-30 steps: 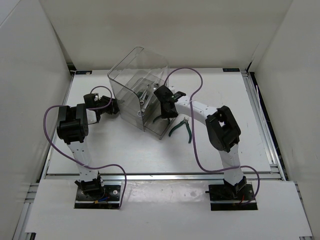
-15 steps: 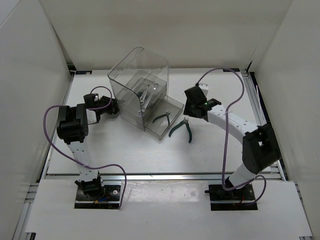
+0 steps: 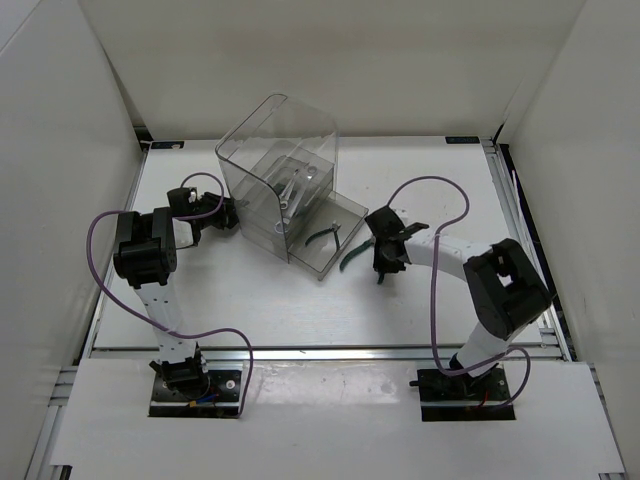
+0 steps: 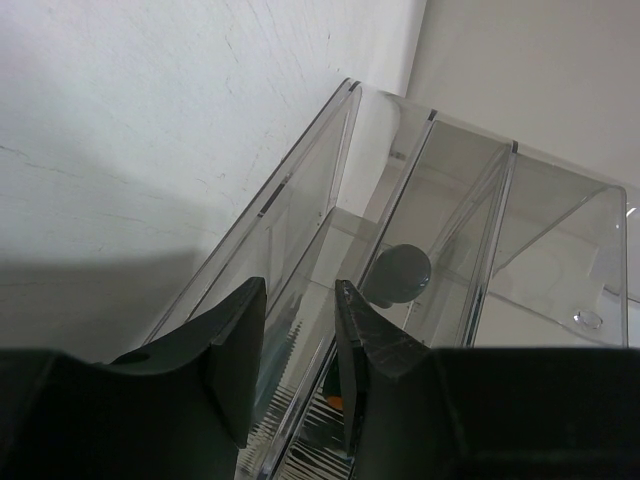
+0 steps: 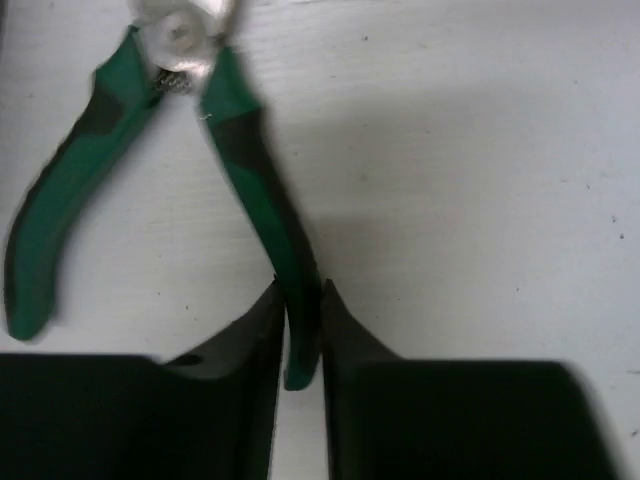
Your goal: Sort the tools into containers
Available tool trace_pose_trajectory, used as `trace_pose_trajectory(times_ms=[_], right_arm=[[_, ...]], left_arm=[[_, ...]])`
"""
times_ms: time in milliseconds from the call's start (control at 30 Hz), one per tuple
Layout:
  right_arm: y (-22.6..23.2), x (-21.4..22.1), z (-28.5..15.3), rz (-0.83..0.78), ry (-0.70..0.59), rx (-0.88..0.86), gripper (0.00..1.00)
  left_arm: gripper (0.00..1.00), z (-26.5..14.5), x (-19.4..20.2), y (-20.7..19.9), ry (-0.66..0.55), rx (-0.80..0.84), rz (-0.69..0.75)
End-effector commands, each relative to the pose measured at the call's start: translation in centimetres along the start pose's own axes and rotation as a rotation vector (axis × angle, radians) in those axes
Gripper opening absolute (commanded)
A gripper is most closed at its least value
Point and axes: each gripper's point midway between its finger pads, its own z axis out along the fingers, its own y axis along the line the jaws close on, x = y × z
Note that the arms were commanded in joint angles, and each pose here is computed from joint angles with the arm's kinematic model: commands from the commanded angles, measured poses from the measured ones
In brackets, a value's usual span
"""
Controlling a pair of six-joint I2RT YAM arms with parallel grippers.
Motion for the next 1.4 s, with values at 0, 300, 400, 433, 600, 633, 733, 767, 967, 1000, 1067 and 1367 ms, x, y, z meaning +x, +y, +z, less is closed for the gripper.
trace_pose_trajectory(times_ms=[0, 300, 400, 433, 600, 633, 733, 767, 967, 1000, 1067, 1367], right_arm=[[-0.8, 1.4, 1.3, 0.012, 0.057, 0.054, 0.07], [-2.2, -6.0, -6.2, 0.171, -0.276, 0.087, 0.0], [-1.1, -8.8, -8.7, 0.136, -0.338, 0.067, 0.0], [-0.7, -9.1, -9.0, 0.119, -0.344, 0.072, 0.0], [2.4, -10.9, -9.2, 0.002, -0.358, 0.083, 0.0], [3.1, -11.2, -8.3, -0.03, -0.334, 0.106, 0.0], [4.8, -11.1, -6.6, -0.101, -0.265, 0.17, 0.0], [5.7, -10.9, -6.3, -0.13, -0.255, 0.177, 0.0], [10.4, -12.0, -4.9, -0.216, -0.253, 0.148, 0.0], [11.0, -12.0, -4.8, -0.218, -0.242, 0.134, 0.0], [12.6, -12.3, -5.0, -0.226, -0.224, 0.074, 0.2], [14.9, -16.3, -13.7, -0.017, -0.472, -0.366, 0.57]], left_arm=[[0.45, -1.1, 1.0, -2.2, 0.024, 0.037, 0.038], [0.46, -1.1, 0.9, -2.2, 0.019, 0.037, 0.037], [0.46, -1.2, 0.9, -1.9, 0.02, 0.03, 0.037], [0.45, -1.2, 0.9, -1.7, 0.019, 0.025, 0.034], [0.46, -1.3, 0.8, -2.0, 0.015, 0.027, 0.042], [0.46, -1.3, 0.8, -1.9, 0.015, 0.023, 0.042], [0.46, -1.5, 0.8, -2.1, 0.015, 0.029, 0.048], [0.46, -1.5, 0.8, -2.0, 0.016, 0.027, 0.048], [0.46, -1.6, 1.0, -2.4, 0.02, 0.033, 0.059], [0.46, -1.6, 1.0, -2.6, 0.018, 0.035, 0.061], [0.46, -1.7, 1.0, -2.6, 0.019, 0.035, 0.061], [0.46, -1.8, 1.0, -2.6, 0.017, 0.038, 0.059]])
